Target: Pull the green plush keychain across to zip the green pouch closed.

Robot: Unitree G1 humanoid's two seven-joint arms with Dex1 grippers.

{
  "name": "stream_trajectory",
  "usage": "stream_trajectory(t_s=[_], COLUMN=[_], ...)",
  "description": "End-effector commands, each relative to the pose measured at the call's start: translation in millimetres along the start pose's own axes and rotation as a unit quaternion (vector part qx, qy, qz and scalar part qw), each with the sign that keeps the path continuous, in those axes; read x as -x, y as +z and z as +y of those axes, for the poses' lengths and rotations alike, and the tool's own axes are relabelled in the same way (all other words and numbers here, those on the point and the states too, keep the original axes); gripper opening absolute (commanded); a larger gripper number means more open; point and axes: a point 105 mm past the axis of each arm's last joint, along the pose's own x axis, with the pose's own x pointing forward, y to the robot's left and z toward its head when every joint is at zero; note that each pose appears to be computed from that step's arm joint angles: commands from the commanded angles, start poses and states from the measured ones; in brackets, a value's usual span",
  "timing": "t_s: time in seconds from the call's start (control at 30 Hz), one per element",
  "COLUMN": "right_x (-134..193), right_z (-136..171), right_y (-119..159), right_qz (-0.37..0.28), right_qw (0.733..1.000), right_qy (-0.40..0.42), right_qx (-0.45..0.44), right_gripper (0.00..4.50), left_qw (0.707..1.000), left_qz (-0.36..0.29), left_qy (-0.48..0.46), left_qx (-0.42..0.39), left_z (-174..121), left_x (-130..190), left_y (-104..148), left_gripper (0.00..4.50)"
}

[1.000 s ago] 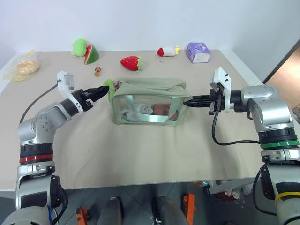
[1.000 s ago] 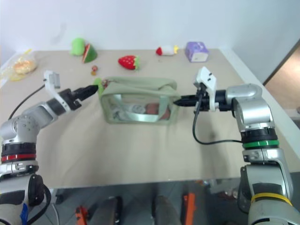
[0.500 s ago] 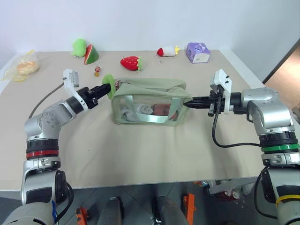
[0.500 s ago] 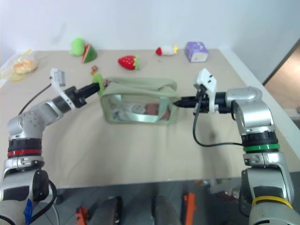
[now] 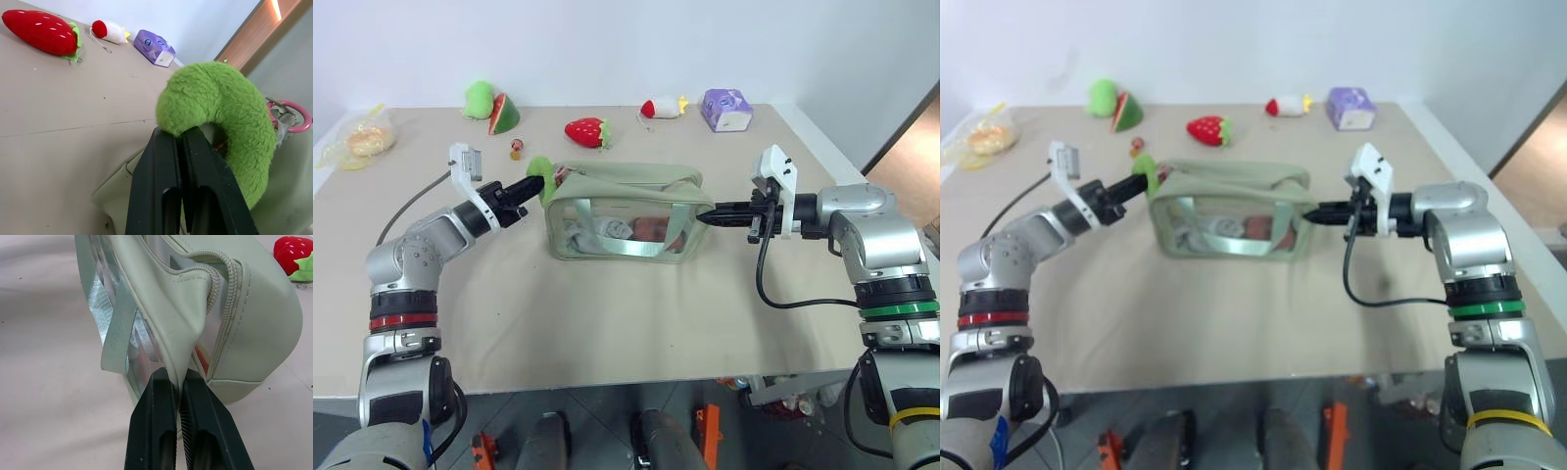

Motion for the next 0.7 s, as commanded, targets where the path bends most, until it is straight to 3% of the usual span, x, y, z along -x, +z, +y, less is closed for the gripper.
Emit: stream_trajectory(t_s=[0.03, 0.17, 0.43, 0.53, 0.7], right_x=[0.6, -0.2, 0.1, 0.8, 2.4], right_z=[1.4, 1.6, 1.3, 1.2, 1.8], right_y=[8.4, 7.9, 7.9, 8.1, 7.7], right_qz=[-0.015, -0.015, -0.017, -0.019, -0.020], right_qw=[1.000, 1.000, 1.000, 1.000, 1.000], right_qy=[0.001, 0.001, -0.002, -0.006, -0.010], right_qx=[0.014, 0.014, 0.013, 0.013, 0.012], right_gripper=[0.00, 0.00, 0.00, 0.00, 0.00], left_qw=[0.999, 0.996, 0.974, 0.951, 0.918], left_qz=[-0.041, -0.062, -0.059, 0.001, 0.089], left_qy=[-0.007, -0.020, -0.106, -0.155, -0.188], left_qx=[-0.032, -0.067, -0.189, -0.268, -0.337], left_z=[-10.0, -25.9, -85.8, -111.1, -113.0], left_x=[-2.7, -13.4, -39.2, -53.4, -57.8], left_y=[25.5, 47.5, 75.9, 56.7, 16.9], left_gripper=[0.06, 0.06, 0.06, 0.06, 0.06])
